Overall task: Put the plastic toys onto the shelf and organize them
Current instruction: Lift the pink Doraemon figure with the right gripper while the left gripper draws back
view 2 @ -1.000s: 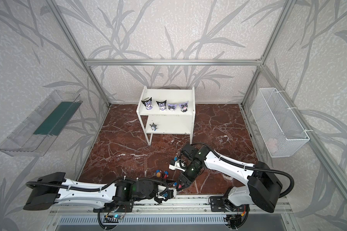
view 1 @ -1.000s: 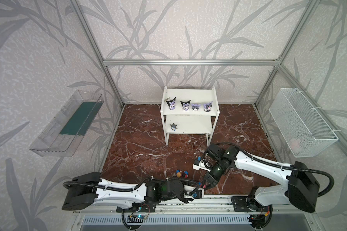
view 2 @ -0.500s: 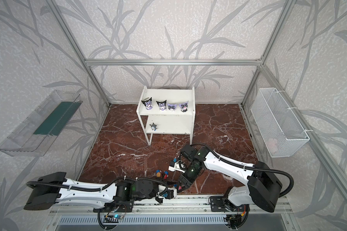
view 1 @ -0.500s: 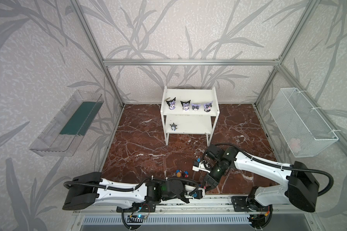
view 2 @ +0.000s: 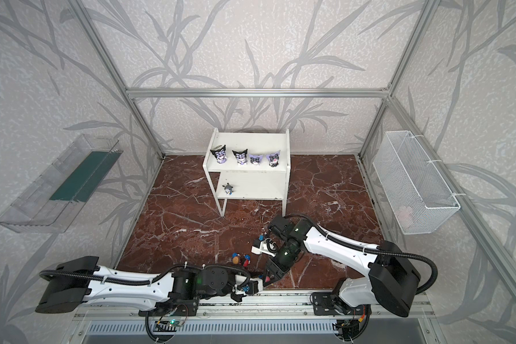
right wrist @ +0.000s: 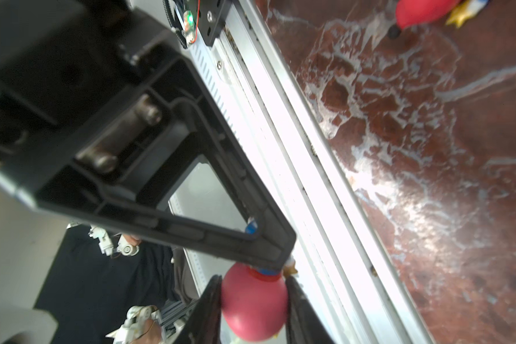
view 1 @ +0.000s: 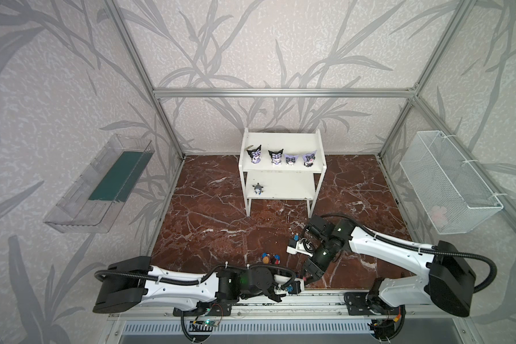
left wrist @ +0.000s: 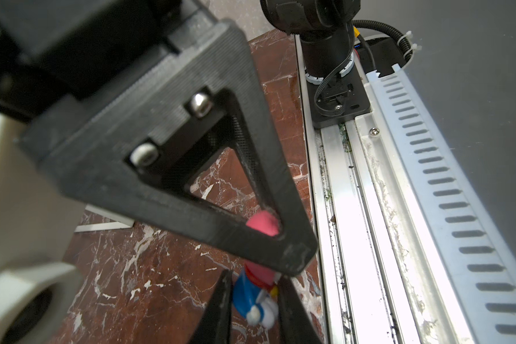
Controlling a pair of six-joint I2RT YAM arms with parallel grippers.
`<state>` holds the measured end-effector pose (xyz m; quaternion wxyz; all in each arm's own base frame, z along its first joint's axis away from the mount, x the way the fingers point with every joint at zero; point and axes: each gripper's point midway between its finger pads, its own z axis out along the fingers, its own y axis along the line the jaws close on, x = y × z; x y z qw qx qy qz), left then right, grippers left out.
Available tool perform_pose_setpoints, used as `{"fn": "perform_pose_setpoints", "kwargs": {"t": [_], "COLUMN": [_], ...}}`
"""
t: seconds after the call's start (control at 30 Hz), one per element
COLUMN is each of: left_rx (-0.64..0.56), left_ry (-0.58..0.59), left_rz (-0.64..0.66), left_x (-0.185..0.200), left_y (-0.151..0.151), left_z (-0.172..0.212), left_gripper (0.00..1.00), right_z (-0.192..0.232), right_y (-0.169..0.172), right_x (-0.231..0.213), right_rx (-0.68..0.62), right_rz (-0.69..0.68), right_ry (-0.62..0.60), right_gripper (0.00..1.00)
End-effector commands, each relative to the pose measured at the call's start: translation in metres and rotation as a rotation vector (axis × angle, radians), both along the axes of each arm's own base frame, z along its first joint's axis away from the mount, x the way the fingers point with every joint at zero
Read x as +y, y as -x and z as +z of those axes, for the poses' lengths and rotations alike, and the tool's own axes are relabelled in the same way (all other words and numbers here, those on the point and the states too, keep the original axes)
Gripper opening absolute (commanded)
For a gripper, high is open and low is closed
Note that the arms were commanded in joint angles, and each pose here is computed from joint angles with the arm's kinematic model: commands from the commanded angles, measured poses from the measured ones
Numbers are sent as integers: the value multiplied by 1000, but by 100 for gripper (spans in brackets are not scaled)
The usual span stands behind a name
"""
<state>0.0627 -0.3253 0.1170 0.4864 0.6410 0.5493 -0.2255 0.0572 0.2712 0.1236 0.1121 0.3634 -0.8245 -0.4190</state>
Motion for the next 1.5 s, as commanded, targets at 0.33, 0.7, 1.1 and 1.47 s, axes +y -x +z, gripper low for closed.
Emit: {"fn": "perform_pose_setpoints", "kwargs": {"t": [0.33, 0.7, 1.1, 1.47], "left_rx": [277, 389, 563, 603], "left_ry": [226, 480, 667, 735], "left_rz": [280, 511, 539, 544], "left_x": [26, 49, 55, 61], "left_y": [-36, -77, -89, -92], "left_z": [27, 50, 67, 74], "left_gripper": [9, 8, 7, 7], "right_z": [40, 83, 92, 97], "right_y": [-64, -101, -115, -118], "right_x": [1, 5, 36, 64], "right_rx": [-413, -679, -723, -702], "right_rz": [-242, -472, -440, -402], "right_ry": [-244, -522, -672, -737], "right_gripper": [67, 73, 76, 60]}}
